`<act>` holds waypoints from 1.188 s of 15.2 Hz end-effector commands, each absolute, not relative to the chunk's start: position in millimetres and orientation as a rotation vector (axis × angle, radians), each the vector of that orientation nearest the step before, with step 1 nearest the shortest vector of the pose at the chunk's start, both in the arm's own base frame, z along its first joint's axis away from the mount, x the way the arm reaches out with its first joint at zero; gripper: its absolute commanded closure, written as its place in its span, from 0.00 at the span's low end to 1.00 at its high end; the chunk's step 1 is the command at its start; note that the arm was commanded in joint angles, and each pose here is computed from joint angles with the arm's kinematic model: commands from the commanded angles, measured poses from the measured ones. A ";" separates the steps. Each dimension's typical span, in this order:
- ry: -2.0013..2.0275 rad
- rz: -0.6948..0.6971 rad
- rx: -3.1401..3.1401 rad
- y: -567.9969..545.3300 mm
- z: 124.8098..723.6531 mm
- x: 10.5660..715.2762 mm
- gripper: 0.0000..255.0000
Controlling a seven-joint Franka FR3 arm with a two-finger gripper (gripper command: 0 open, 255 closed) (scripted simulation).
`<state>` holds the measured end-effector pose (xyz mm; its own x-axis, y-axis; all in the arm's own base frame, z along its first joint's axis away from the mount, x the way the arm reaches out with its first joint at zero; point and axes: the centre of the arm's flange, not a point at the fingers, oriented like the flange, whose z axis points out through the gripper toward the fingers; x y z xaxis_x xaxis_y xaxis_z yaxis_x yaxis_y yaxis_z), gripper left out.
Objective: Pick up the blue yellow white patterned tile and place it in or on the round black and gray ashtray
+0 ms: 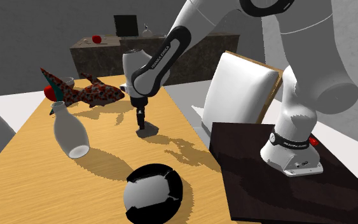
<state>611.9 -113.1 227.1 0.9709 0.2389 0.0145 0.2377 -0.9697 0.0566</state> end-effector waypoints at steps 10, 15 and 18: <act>0.371 0.033 3.064 -113.0 226.8 612.1 1.00; 0.371 0.033 3.064 -113.0 232.1 612.1 1.00; 0.371 0.033 3.064 -113.0 247.9 612.0 1.00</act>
